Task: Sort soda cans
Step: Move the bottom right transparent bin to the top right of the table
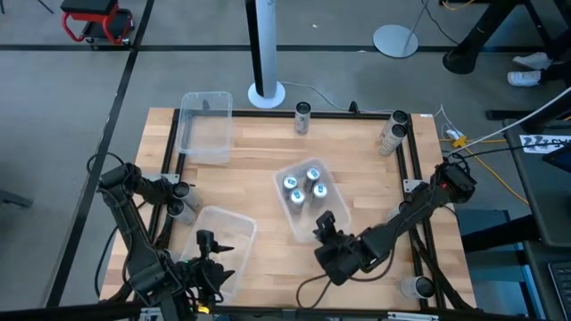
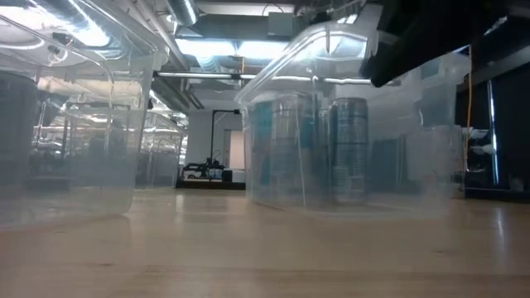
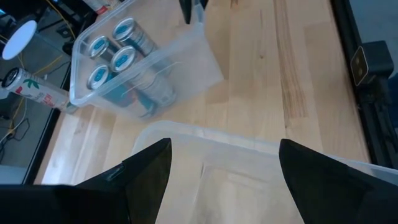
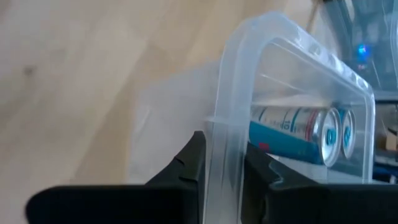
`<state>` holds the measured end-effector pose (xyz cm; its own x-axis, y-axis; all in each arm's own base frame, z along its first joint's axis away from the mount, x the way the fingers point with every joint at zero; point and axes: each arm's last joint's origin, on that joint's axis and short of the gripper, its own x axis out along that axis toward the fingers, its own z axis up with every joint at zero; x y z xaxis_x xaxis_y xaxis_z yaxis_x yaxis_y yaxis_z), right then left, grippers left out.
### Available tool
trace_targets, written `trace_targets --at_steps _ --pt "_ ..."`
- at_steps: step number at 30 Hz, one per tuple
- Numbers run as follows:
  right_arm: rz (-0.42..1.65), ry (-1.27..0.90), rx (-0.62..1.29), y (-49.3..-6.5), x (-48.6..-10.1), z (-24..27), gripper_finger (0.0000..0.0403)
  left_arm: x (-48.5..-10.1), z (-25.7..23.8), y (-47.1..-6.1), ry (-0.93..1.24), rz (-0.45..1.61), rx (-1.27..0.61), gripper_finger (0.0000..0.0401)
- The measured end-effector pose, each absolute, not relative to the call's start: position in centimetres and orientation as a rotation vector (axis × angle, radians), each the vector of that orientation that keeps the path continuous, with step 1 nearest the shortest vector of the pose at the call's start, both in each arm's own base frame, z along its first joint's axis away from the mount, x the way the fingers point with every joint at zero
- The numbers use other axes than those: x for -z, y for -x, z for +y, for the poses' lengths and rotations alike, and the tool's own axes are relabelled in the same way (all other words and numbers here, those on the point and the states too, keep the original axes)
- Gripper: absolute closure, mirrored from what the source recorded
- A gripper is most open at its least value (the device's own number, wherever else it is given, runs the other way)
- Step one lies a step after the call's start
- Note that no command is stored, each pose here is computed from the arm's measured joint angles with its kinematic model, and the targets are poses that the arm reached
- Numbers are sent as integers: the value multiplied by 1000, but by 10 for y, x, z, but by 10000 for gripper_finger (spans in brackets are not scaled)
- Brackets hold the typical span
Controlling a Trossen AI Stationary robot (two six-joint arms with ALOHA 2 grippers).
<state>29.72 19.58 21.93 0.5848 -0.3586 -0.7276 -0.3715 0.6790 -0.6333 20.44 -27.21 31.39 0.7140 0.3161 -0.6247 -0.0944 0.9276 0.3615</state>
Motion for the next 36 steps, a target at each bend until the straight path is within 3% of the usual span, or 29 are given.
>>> trace_targets --at_steps 10,27,36 --pt "1053 857 65 -291 -217 187 346 -313 -272 -205 -310 743 -234 116" --pt "1347 787 320 -258 -215 163 347 -312 -273 -205 -298 743 -241 116" --pt "1498 761 384 -262 -218 135 347 -312 -273 -205 -298 743 -241 116"
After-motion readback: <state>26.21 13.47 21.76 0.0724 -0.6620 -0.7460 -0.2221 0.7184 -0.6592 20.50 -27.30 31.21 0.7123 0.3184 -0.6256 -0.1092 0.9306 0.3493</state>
